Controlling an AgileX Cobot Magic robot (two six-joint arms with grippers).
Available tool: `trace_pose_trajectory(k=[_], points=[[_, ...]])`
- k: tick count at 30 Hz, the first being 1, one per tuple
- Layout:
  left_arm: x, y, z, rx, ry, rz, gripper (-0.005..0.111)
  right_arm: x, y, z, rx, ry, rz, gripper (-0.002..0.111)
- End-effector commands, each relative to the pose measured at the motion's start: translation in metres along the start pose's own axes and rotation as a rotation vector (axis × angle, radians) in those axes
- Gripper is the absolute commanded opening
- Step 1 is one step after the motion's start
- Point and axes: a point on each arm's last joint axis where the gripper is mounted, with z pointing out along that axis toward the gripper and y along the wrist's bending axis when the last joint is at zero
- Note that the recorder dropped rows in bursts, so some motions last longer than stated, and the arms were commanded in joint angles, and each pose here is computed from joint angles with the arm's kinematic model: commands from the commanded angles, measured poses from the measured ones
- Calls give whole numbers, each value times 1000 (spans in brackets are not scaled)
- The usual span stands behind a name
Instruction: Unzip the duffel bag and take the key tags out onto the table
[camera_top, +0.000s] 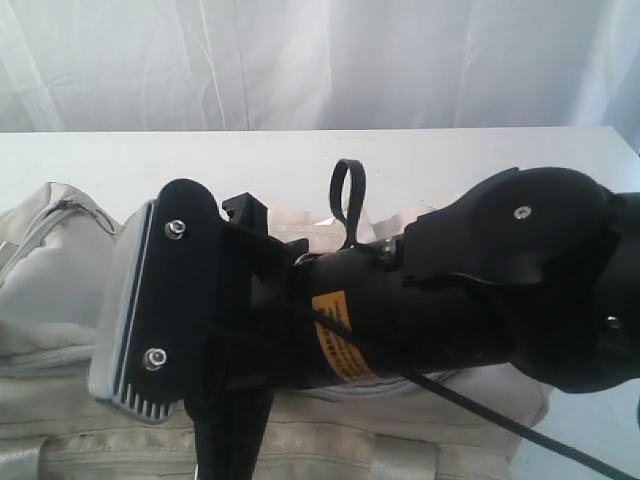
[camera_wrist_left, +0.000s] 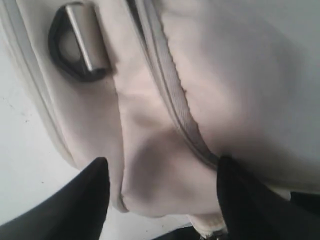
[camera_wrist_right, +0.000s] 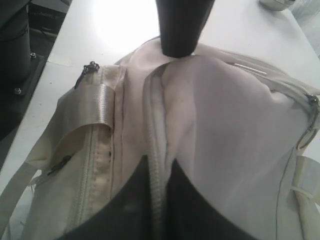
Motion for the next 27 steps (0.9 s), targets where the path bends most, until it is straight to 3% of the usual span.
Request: trace_pose_trajectory(k=[1, 6, 9, 14, 20, 23, 27], points=[[22, -4, -1, 11, -10, -38, 64, -5, -3, -5, 36, -18, -14, 20], [37, -9, -12, 20, -38, -45, 64, -6, -3, -5, 35, -20, -31, 53], [43, -12, -17, 27, -52, -47, 64, -7, -5, -5, 46, -26, -13, 55], [45, -22, -21, 129, -82, -74, 64, -16, -13, -4, 88, -46, -15, 45], [44, -25, -22, 166, -93, -79, 64, -22, -21, -2, 130, -48, -11, 12], [44, -25, -22, 166, -95, -79, 64, -18, -26, -1, 178, -22, 5, 1], [43, -25, -22, 165, -104, -80, 64, -13, -33, 1, 257, 18, 30, 0]])
